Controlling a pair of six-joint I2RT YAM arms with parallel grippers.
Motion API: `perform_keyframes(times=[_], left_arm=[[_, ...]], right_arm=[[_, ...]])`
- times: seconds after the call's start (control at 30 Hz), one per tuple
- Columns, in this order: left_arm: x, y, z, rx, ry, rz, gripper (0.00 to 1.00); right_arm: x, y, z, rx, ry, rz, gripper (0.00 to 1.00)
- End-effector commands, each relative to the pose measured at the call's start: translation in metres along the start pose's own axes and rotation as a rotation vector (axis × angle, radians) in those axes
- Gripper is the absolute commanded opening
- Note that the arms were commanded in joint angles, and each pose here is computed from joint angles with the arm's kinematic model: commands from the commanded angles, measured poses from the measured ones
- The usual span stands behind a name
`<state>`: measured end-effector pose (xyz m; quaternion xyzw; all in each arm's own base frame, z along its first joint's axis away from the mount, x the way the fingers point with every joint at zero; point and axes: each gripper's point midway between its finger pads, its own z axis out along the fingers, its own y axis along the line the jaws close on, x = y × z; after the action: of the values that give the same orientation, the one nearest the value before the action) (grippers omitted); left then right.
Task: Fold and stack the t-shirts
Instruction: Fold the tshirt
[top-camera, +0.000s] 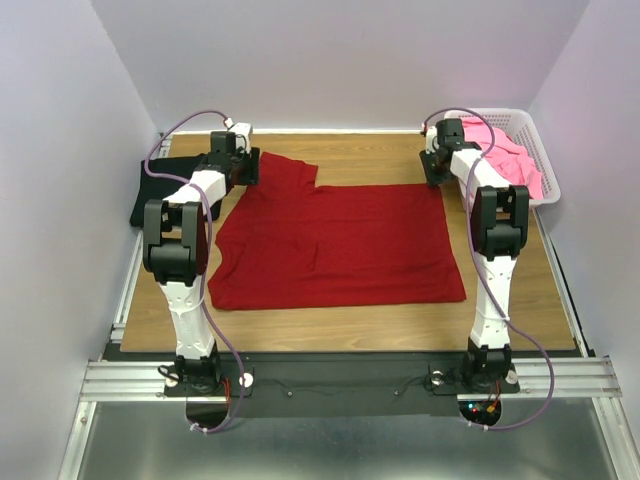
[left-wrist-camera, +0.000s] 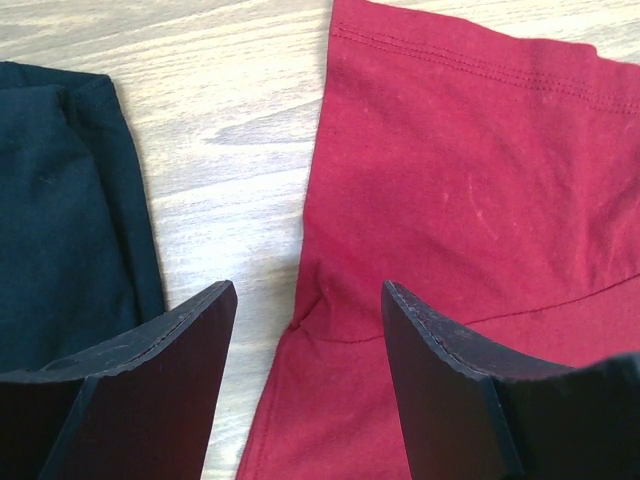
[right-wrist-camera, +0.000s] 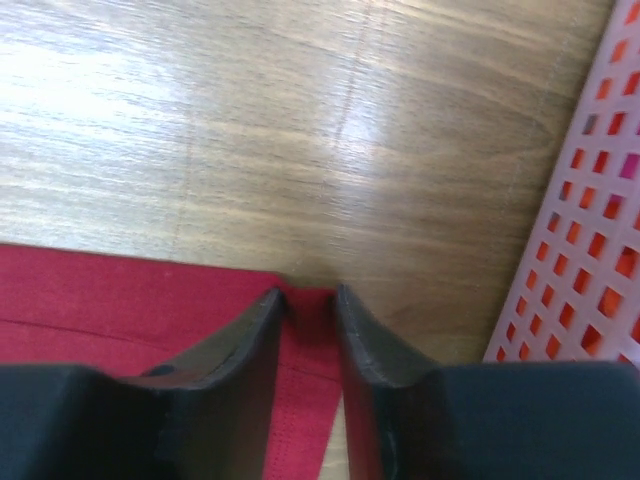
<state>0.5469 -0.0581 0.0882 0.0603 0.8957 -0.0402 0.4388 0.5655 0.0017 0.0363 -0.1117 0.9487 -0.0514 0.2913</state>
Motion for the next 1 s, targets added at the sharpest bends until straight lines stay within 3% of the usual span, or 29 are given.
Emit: perform_keyframes(times=[0.0, 0.3, 0.57, 0.97], left_arm=[[-0.019, 0.0, 0.001, 0.005, -0.049, 0.041, 0.71], [-0.01, -0.002, 0.016, 0.023, -0.012, 0.042, 0.71], [-0.008, -0.008, 0.028, 0.055, -0.003, 0.027, 0.69], [0.032, -0.011, 0.037, 0.075, 0.145, 0.005, 0.43]], right_arm=[[0.022, 0.004, 0.014, -0.012, 0.048, -0.026, 0.26], [0.028, 0.013, 0.014, -0.055, 0.055, -0.024, 0.04], [0.035, 0.015, 0.013, -0.057, 0.071, -0.031, 0.01], [0.031, 0.019, 0.009, -0.045, 0.066, -0.044, 0.01]])
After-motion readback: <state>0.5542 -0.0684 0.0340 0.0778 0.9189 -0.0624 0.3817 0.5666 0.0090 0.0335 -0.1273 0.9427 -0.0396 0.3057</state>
